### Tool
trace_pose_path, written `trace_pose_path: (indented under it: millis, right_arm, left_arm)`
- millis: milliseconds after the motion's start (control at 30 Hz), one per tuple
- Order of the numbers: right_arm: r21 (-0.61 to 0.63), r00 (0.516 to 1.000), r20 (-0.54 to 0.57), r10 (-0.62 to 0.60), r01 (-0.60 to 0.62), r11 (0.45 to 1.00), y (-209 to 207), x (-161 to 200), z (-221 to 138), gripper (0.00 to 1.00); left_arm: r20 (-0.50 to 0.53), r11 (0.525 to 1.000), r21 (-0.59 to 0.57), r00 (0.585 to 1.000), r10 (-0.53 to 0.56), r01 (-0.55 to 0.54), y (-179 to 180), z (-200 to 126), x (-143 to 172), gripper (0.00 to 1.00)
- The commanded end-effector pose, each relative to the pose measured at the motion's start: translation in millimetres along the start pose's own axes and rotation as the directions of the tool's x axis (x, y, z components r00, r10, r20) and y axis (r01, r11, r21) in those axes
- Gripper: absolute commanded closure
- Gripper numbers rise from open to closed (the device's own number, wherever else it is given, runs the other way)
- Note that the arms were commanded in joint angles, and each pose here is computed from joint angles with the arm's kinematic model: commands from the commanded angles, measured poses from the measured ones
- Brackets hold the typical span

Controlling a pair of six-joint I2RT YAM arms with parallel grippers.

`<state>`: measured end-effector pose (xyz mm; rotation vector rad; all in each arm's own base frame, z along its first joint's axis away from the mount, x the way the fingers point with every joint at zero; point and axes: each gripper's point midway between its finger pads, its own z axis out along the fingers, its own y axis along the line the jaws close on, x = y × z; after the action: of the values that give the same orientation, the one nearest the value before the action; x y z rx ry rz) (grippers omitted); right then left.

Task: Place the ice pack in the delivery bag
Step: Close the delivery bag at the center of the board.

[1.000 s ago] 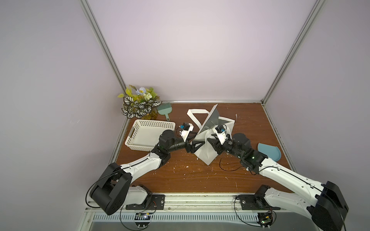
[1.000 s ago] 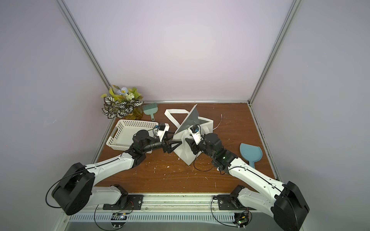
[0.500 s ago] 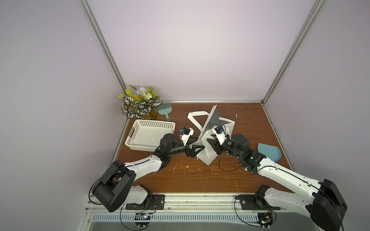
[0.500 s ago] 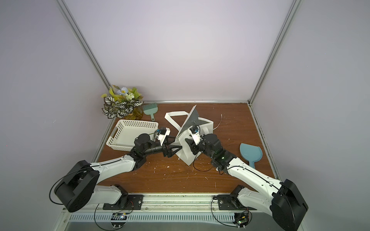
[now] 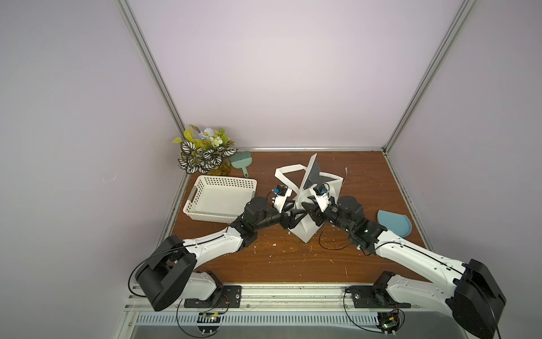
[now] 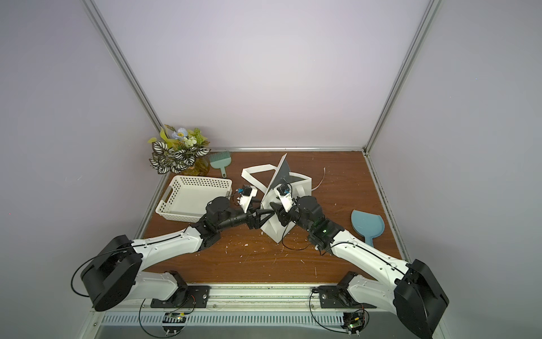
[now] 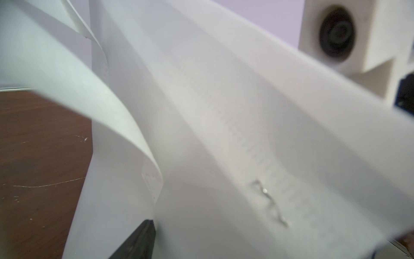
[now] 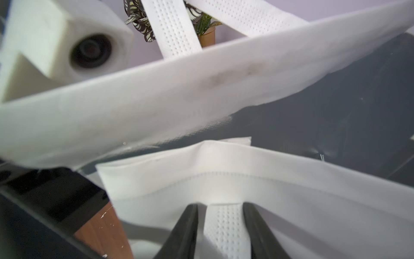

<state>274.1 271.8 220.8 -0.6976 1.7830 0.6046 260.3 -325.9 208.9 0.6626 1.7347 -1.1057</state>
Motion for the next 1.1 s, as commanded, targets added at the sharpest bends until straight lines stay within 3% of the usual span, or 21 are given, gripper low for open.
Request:
trace_pose_path:
  millis: [0,100,233,267,433,533,833,1067]
  right_arm:
    - [-0.025,0.997,0.074,-0.003,0.005,1.0,6.2,-21.0,-1.6,0.61]
    - [-0.024,0.996,0.092,0.003,-0.001,1.0,6.3,-24.7,-3.7,0.6]
    - [0.0,0.995,0.103,-0.003,0.003,1.0,2.7,-28.8,-9.9,0.58]
    - [0.012,0.994,0.106,-0.006,0.005,1.0,0.7,-30.1,-12.8,0.57]
    - [0.088,0.991,0.133,-0.017,0.005,0.996,-12.5,-32.5,-33.4,0.56]
    - [0.109,0.994,0.112,0.0,-0.012,0.994,-19.0,-19.0,-43.1,0.62]
    - [0.045,0.999,0.024,0.047,-0.048,0.998,-9.9,43.7,-46.8,0.72]
    - [0.002,0.997,0.035,0.068,-0.068,0.998,-4.0,46.3,-29.6,0.71]
  left_arm:
    - [-0.001,0.993,-0.122,1.0,-0.001,0.001,7.6,4.6,0.0,0.26]
    - [0.008,0.984,-0.178,1.0,-0.002,0.003,10.2,6.5,0.4,0.37]
    - [0.012,0.976,-0.218,1.0,-0.022,0.024,18.5,8.5,2.1,0.63]
    - [0.009,0.974,-0.223,1.0,-0.021,0.022,19.7,9.3,3.0,0.66]
    - [0.016,0.972,-0.231,0.999,-0.044,0.046,21.8,12.8,6.1,0.63]
    - [0.019,0.97,-0.24,0.999,-0.031,0.035,20.3,13.9,5.2,0.59]
    - [0.041,0.966,-0.254,0.998,-0.048,0.057,21.7,12.5,4.9,0.55]
    - [0.129,0.97,-0.23,0.99,-0.052,0.08,15.2,4.7,5.2,0.49]
